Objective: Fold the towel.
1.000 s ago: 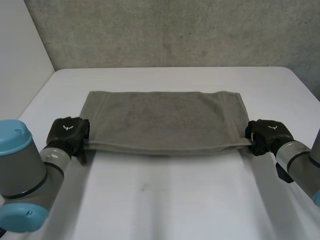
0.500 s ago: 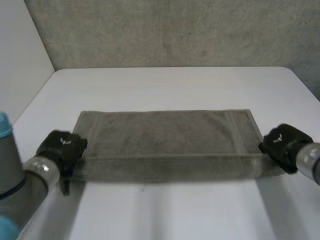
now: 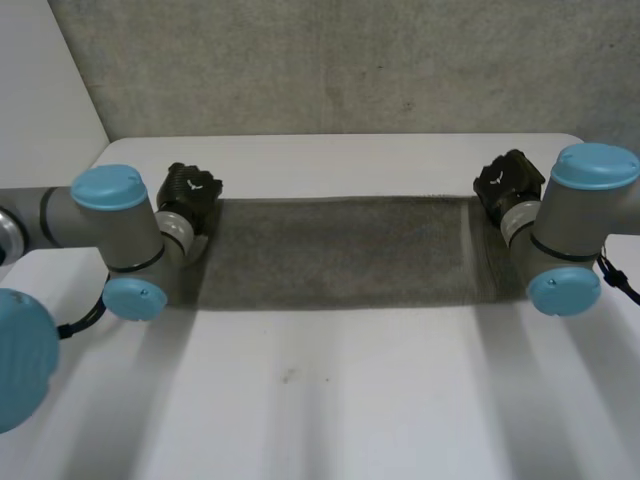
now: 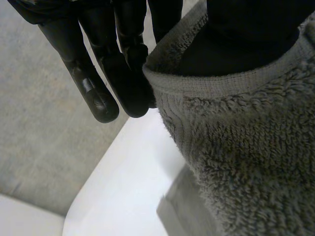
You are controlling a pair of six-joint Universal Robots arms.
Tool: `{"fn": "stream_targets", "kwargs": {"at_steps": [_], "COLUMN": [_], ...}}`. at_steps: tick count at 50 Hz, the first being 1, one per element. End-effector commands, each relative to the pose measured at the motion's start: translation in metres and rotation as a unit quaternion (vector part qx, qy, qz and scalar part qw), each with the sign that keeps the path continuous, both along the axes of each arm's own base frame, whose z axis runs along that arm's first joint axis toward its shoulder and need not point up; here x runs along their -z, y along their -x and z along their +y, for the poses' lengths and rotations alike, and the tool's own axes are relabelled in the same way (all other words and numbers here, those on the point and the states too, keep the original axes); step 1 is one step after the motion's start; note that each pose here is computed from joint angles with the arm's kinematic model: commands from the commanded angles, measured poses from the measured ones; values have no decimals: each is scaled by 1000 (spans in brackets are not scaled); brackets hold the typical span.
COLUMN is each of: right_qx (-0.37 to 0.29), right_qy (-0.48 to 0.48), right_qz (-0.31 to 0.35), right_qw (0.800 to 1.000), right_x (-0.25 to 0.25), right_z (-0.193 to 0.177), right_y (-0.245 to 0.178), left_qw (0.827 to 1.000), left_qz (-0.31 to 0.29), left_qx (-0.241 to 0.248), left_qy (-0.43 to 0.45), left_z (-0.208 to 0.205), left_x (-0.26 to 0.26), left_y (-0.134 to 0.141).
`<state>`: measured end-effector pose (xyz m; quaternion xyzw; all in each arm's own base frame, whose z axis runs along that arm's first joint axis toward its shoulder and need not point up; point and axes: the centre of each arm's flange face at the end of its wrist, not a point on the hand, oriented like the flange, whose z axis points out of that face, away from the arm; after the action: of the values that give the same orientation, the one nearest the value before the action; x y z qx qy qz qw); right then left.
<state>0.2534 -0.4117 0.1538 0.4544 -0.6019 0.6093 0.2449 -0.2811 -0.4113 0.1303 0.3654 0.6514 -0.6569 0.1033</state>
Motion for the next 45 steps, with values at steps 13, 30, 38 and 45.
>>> {"fn": "stream_targets", "kwargs": {"at_steps": [13,30,38,45], "right_qx": [-55,-54,-73,-78], "right_qy": [78,381,254,143], "right_qz": [-29,-243,-218,-193], "right_qw": [995,890,939,968], "right_x": [8,-258,-183,-106], "right_z": [-29,5,23,38], "right_y": [-19,4,2,2], "left_qw": [998,887,938,970], "left_qz": [20,258,231,199], "left_qx": [20,40,20,8], "left_qy": [55,381,257,143], "left_z": [-26,-1,2,15], "left_x": [-3,-285,-203,-116], "left_y": [8,-12,-23,-28]}}
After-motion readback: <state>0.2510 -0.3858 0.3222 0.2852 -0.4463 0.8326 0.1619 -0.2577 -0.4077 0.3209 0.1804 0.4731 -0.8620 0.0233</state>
